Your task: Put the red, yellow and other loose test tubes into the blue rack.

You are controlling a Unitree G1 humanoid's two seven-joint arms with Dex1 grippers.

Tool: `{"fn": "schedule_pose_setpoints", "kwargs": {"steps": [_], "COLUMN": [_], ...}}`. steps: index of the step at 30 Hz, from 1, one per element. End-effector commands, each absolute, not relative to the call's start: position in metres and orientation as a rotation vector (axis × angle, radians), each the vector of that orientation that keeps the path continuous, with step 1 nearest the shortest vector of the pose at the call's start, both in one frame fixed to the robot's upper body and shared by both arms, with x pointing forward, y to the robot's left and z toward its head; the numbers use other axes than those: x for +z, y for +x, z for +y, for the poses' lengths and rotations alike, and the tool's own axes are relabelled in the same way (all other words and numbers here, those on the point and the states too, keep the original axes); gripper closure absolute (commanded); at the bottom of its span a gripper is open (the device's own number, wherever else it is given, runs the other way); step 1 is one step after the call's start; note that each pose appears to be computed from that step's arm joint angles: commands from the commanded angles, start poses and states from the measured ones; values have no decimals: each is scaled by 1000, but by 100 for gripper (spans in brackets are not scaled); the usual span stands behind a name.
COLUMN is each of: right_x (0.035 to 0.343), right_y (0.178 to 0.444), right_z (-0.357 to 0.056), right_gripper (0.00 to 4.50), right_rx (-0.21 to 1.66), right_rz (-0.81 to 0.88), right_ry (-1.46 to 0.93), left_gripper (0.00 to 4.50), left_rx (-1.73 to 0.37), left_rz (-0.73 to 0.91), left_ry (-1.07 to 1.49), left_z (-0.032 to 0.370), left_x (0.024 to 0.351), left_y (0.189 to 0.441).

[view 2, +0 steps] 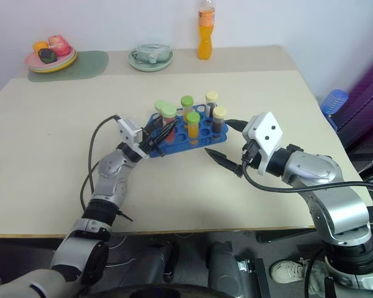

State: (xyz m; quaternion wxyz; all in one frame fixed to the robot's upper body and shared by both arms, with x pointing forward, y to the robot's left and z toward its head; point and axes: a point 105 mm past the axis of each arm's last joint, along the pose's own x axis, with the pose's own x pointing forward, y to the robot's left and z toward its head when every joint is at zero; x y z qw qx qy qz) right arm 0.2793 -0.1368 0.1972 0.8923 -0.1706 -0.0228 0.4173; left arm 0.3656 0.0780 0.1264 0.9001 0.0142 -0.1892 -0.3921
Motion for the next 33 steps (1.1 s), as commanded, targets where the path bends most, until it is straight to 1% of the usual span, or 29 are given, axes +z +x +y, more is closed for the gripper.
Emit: {"fn": "schedule_pose_setpoints", "kwargs": {"steps": [1,8,13,17,19,20,23,24,25,29,33], "right_x": [211,198,189,186,186,186,185,185,185,185,184], "right_y": [274,262,252,247,246,246,246,246,246,247,246], "right_z": [-138,-156,-170,-173,-173,-173,-172,-172,-172,-171,-171], "right_gripper": [0,0,0,0,0,0,0,0,0,0,0], "right_rx": [861,838,792,769,762,761,757,757,756,754,754], "right_rz": [-104,-38,0,11,11,11,10,10,10,7,6], "right_ry": [-380,-363,-339,-328,-327,-327,-326,-325,-324,-325,-321], "left_gripper": [373,373,373,373,270,233,77,32,12,12,12], "left_rx": [-789,-801,-807,-801,-832,-838,-825,-821,-823,-835,-799], "left_rz": [-367,-369,-404,-419,-413,-414,-400,-393,-378,-407,-419], "left_ry": [36,40,31,18,-36,-47,-35,-29,-38,-48,37], "left_z": [86,87,82,82,81,81,81,81,80,82,92], "left_x": [118,114,123,131,138,140,144,145,146,158,158], "left_y": [367,365,363,363,362,362,365,366,366,360,359]}}
